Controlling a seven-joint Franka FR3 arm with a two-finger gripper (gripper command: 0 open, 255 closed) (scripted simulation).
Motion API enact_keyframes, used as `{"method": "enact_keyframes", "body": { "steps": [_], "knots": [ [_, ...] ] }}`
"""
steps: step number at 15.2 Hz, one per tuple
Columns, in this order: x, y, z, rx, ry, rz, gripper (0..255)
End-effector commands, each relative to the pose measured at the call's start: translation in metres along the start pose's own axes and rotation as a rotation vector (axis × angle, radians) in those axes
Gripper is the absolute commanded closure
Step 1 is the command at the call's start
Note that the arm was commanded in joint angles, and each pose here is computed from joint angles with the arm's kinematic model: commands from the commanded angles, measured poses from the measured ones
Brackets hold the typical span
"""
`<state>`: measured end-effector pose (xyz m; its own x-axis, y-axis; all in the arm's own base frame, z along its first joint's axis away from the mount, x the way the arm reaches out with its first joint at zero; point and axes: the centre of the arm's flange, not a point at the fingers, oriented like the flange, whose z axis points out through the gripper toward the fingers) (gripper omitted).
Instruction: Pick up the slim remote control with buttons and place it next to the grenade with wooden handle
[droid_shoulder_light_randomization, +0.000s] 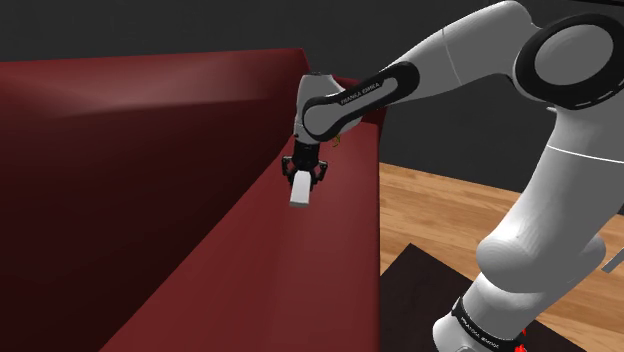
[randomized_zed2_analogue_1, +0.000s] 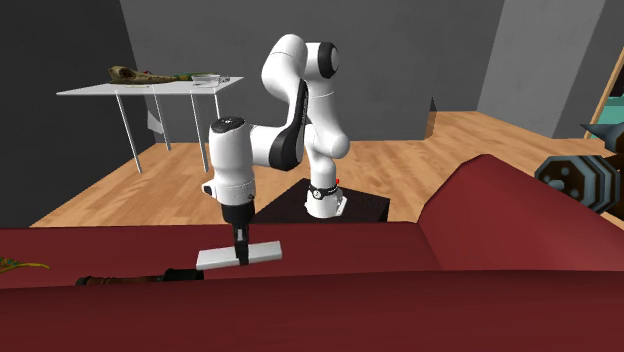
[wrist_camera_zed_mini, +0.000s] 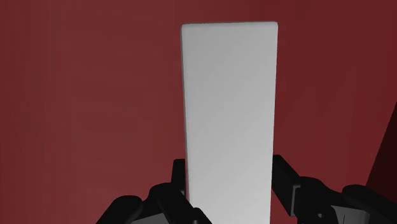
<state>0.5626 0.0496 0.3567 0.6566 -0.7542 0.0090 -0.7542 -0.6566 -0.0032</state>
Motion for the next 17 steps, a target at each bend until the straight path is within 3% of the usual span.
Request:
{"method": "enact_keyframes", "body": {
  "steps": [1,7,15,16,17],
  "knots": [
    [0.001,0.0,0.01,0.0,0.0,0.0,255],
    [0.0,0.0,0.045,0.0,0.0,0.0,255],
    [0.0,0.0,0.045,0.0,0.0,0.0,255],
    [0.0,0.0,0.045,0.0,0.0,0.0,0],
    [0.001,0.001,0.045,0.0,0.0,0.0,0]
  ]
}}
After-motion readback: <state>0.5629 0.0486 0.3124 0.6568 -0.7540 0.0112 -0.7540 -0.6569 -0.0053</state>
